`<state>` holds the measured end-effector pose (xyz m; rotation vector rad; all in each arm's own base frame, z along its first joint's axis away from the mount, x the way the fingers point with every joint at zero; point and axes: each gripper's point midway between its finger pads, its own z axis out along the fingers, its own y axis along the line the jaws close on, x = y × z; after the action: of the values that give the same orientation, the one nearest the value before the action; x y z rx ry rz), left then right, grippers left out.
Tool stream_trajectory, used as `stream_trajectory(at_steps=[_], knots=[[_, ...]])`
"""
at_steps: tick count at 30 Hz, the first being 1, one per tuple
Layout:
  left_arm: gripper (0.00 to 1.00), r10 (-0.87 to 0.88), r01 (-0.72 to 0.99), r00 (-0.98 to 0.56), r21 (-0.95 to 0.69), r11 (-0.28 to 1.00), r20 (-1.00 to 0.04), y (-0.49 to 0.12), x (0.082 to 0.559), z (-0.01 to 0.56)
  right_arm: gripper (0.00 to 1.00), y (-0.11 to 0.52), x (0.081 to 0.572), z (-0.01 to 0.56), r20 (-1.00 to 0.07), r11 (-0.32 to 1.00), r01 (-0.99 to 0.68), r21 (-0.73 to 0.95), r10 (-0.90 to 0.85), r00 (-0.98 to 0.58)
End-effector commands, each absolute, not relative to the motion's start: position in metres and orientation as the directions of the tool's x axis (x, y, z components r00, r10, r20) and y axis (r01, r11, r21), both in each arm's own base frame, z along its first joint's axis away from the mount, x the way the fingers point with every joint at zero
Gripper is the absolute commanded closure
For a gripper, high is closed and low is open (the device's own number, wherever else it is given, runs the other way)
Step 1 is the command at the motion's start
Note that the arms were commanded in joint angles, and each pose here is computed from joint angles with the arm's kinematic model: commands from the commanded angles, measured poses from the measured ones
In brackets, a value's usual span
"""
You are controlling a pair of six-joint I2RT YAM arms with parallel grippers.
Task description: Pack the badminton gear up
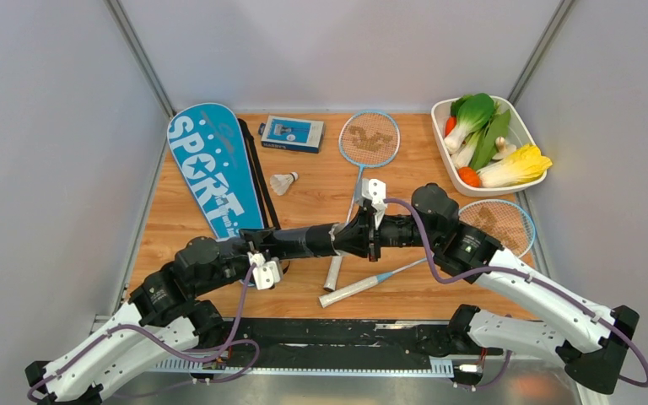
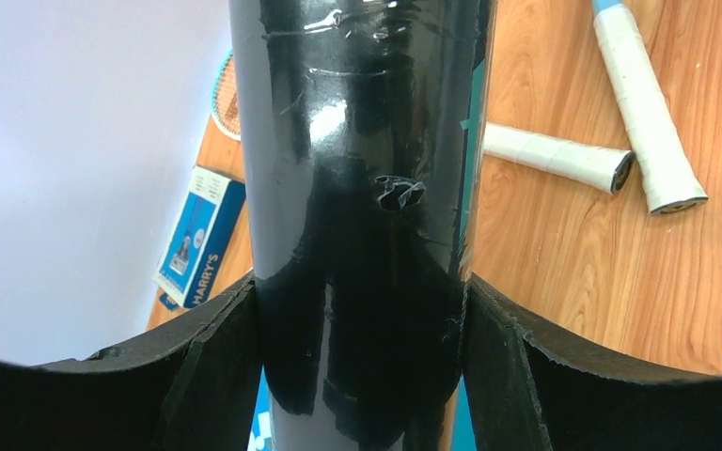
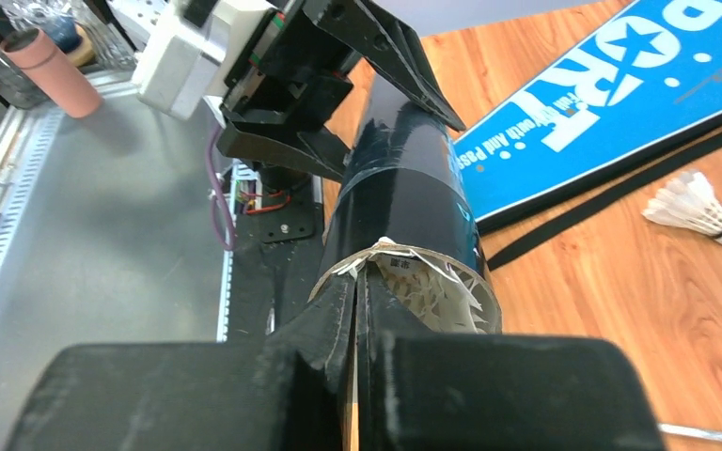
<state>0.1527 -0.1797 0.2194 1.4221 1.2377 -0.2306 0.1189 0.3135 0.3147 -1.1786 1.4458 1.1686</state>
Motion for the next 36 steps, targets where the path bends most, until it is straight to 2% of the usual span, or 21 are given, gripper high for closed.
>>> stream_trajectory(at_steps=[1, 7, 14, 18, 22, 31, 33, 36], knots=[[0.44, 0.428, 0.707, 0.494, 0.636, 0.310, -0.757, -0.191, 0.158, 0.259, 1.00, 0.325, 0.109, 0.332, -0.983, 0.013, -0.984, 0.179, -0.037, -0.179], [0.44, 0.405, 0.703, 0.505, 0.635, 0.320, -0.762, -0.191, 0.156, 0.263, 1.00, 0.331, 0.112, 0.324, -0.979, 0.014, -0.980, 0.200, -0.032, -0.201], [0.45, 0.371, 0.681, 0.531, 0.644, 0.349, -0.762, -0.188, 0.153, 0.271, 1.00, 0.331, 0.109, 0.341, -0.981, -0.011, -0.981, 0.194, 0.027, -0.194], [0.45, 0.326, 0.668, 0.555, 0.643, 0.375, -0.765, -0.187, 0.149, 0.281, 1.00, 0.327, 0.101, 0.360, -0.967, -0.070, -0.973, 0.220, 0.115, -0.227], [0.45, 0.268, 0.676, 0.573, 0.631, 0.381, -0.775, -0.190, 0.143, 0.290, 1.00, 0.335, 0.101, 0.356, -0.954, -0.104, -0.958, 0.267, 0.111, -0.278], [0.45, 0.282, 0.686, 0.554, 0.621, 0.380, -0.784, -0.191, 0.145, 0.287, 0.99, 0.348, 0.116, 0.363, -0.940, -0.073, -0.946, 0.316, 0.109, -0.323], [0.45, 0.295, 0.678, 0.548, 0.622, 0.392, -0.783, -0.188, 0.147, 0.288, 0.96, 0.349, 0.117, 0.363, -0.939, -0.064, -0.944, 0.324, 0.099, -0.329], [0.45, 0.298, 0.669, 0.538, 0.615, 0.417, -0.788, -0.185, 0.150, 0.290, 0.84, 0.347, 0.119, 0.360, -0.937, -0.035, -0.941, 0.335, 0.089, -0.337]])
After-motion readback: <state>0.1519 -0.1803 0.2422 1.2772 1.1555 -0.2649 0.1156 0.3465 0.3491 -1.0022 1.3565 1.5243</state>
